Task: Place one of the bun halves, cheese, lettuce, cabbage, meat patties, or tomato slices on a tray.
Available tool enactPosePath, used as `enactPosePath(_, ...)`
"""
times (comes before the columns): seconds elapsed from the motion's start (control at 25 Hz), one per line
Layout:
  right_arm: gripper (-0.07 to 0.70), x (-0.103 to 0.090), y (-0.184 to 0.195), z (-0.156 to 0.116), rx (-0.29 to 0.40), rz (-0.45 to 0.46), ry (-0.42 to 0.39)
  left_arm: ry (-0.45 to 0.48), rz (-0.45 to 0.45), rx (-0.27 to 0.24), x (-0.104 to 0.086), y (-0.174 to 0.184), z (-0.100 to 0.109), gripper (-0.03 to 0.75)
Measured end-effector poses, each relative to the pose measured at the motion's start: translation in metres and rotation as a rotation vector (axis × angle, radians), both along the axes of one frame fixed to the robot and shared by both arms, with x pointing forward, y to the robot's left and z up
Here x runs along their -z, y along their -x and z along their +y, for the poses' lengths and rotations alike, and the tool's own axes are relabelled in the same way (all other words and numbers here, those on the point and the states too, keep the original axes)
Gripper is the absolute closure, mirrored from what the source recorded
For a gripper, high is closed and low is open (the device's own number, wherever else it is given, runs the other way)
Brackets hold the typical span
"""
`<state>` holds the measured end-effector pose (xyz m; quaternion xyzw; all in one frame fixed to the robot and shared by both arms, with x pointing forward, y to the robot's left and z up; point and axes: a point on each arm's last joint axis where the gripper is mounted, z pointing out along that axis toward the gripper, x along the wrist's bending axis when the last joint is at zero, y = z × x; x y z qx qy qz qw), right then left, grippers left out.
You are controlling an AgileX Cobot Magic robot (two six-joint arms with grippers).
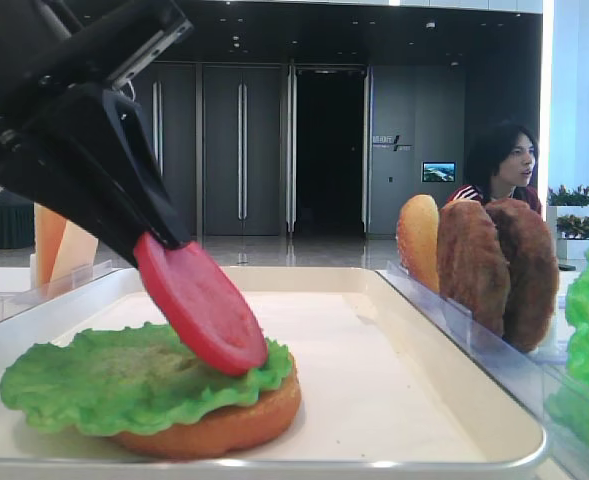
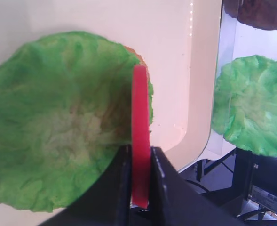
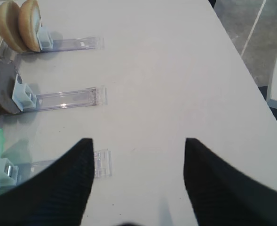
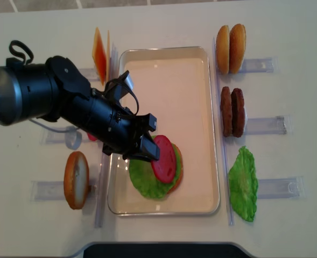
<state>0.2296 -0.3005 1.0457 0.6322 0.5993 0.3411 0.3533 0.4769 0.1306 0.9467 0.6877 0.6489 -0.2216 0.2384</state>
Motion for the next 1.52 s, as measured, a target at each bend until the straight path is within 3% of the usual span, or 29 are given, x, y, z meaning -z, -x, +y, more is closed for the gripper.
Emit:
enactPosePath(0.12, 0.201, 0.0, 0.0, 0.0, 0.0, 0.0, 0.0, -0.002, 0.007, -0.011, 0.0, 0.0, 0.0, 0.596)
enactPosePath(0.48, 0.201, 0.0, 0.0, 0.0, 0.0, 0.0, 0.0, -0.017, 0.028, -0.031, 0.001, 0.0, 0.001, 0.242)
enactPosePath(0.64, 0.201, 0.0, 0.0, 0.0, 0.0, 0.0, 0.0, -0.03, 0.033, -0.032, 0.001, 0.001, 0.002, 0.156)
enactPosePath(1.16, 0.201, 0.0, 0.0, 0.0, 0.0, 0.0, 0.0, -0.098, -0.011, -0.055, -0.019, 0.007, 0.013, 0.137)
enactPosePath(1.32, 0.201, 0.0, 0.0, 0.0, 0.0, 0.0, 0.0, -0.157, -0.035, -0.009, -0.034, 0.008, 0.018, 0.137)
enactPosePath(1.52, 0.201, 0.0, 0.0, 0.0, 0.0, 0.0, 0.0, -0.33, -0.055, 0.058, -0.061, 0.001, 0.028, 0.137)
